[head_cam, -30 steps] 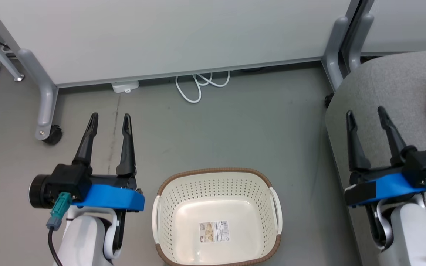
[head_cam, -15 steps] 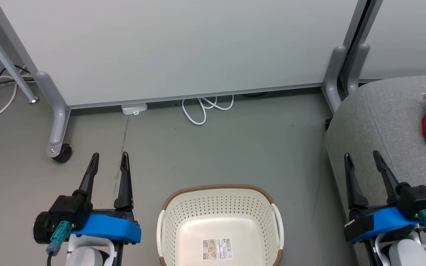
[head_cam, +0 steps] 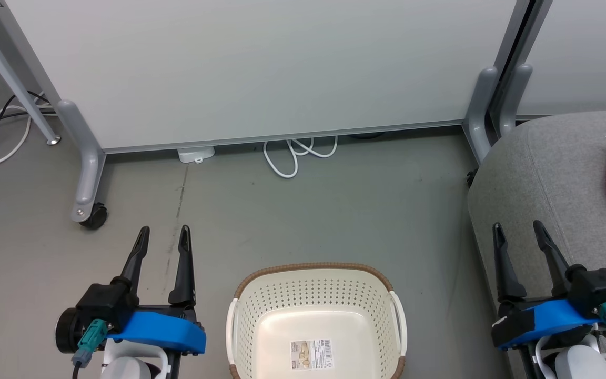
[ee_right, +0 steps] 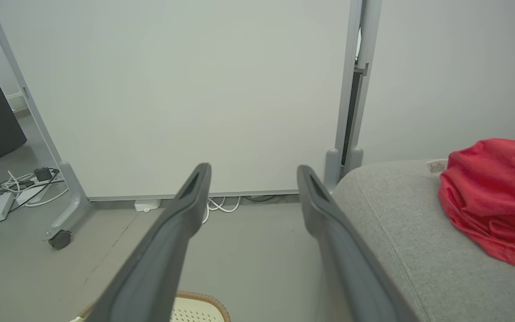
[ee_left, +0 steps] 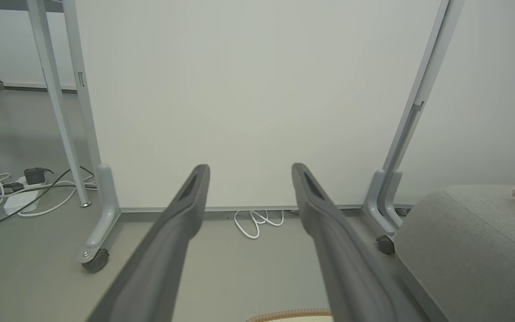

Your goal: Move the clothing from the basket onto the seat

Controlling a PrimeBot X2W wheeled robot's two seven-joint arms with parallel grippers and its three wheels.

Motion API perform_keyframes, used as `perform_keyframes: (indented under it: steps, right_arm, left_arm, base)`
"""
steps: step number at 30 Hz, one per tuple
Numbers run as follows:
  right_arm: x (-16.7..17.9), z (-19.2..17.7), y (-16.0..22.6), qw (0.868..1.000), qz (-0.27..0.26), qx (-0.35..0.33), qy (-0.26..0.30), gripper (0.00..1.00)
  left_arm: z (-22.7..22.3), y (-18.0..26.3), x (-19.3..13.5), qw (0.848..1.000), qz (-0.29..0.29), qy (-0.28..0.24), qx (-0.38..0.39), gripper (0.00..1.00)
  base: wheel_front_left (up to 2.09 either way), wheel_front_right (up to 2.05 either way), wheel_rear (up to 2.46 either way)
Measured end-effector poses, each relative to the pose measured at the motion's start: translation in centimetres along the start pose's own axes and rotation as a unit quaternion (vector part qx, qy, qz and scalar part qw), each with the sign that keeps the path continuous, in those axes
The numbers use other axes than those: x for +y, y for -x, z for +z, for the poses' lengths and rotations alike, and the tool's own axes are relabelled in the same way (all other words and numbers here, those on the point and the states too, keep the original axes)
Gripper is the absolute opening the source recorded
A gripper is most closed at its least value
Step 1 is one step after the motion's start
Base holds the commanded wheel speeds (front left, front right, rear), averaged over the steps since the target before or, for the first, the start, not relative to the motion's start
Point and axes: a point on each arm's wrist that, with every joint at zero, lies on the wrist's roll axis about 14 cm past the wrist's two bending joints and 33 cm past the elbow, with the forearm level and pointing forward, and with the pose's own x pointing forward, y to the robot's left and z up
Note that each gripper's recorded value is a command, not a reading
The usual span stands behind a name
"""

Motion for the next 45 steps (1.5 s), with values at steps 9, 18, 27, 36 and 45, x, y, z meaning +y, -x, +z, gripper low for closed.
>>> perform_keyframes:
  steps: [9,18,27,36,45]
  right_arm:
    - [0.2,-0.1,0.0,1.000,0.003,0.001,-0.006,1.00]
    - [0.0,-3.0,1.3,0.998,-0.007,0.049,-0.023,0.00]
    - [-0.8,-3.0,1.4,0.992,-0.035,0.053,-0.109,0.00]
    - [-1.3,-2.7,1.6,0.980,-0.054,0.050,-0.186,0.00]
    - [-1.7,-2.7,1.7,0.962,-0.068,0.050,-0.258,0.00]
  left_arm:
    - [-0.1,0.1,0.2,1.000,0.002,-0.003,0.002,1.00]
    - [-3.9,2.3,0.7,0.998,0.016,0.013,0.063,0.00]
    - [-3.8,2.2,1.3,0.993,0.041,0.094,0.062,0.00]
    - [-3.5,2.1,2.1,0.982,0.064,0.168,0.057,0.00]
    - [-3.2,2.0,2.5,0.968,0.076,0.234,0.052,0.00]
  base:
    - [0.00,0.00,0.00]
    - [0.00,0.00,0.00]
    - [0.00,0.00,0.00]
    - [0.00,0.00,0.00]
    - [0.00,0.00,0.00]
